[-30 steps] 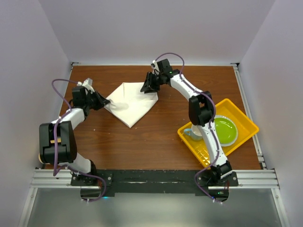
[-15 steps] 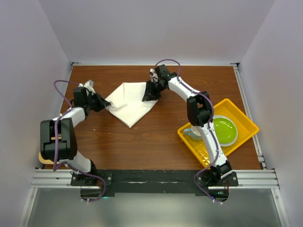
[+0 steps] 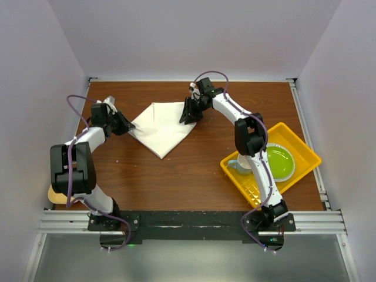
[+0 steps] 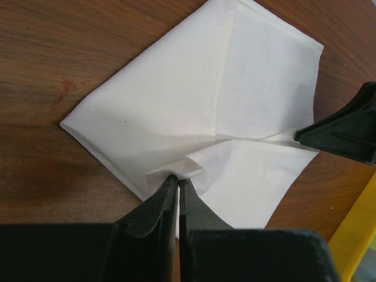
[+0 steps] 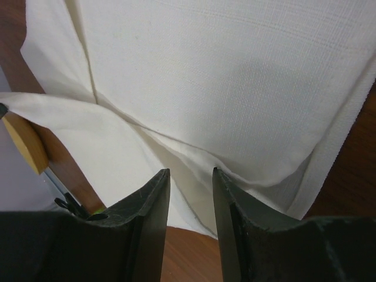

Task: Fold the napkin, place the utensils inside, and roll it up
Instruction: Fold the napkin

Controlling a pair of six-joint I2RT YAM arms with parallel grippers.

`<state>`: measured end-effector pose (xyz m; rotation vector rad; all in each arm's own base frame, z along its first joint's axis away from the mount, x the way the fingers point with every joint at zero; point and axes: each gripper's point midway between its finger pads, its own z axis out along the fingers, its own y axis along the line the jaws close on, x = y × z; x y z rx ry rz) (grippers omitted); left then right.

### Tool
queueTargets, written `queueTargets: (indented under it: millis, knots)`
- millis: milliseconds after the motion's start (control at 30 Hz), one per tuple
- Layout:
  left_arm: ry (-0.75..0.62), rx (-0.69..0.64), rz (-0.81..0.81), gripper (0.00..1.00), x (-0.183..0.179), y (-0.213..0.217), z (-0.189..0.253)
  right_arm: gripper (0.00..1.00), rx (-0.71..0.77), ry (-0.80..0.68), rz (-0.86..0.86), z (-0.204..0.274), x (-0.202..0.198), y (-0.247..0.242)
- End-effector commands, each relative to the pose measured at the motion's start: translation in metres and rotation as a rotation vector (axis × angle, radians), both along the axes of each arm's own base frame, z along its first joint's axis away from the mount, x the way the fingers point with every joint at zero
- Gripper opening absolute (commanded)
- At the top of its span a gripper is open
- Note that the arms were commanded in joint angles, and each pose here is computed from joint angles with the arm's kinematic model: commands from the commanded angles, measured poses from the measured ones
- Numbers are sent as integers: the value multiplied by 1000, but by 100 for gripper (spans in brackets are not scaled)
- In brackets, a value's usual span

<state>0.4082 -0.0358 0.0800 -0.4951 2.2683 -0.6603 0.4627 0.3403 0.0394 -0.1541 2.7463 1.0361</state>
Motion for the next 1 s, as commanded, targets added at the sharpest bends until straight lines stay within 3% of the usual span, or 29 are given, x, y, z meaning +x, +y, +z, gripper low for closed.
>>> queueTargets:
  millis: [0,200,367,467,667,967]
  knots:
    - [8,63,40,24,12,17,5,41,101,-153,-17,65,26,13]
    - [11,148,88,51,14,33,23,43,145,-149,-36,56,39,22]
    - [-16,78,62,51,11,20,37,43,102,-145,-30,43,40,16]
    - [55,58,61,56,4,13,26,43,85,-149,-22,40,40,12]
    - [139,200,104,65,4,16,13,43,37,-141,4,26,35,3]
    - [213,315,95,65,20,6,-6,42,-8,-130,36,19,25,-7]
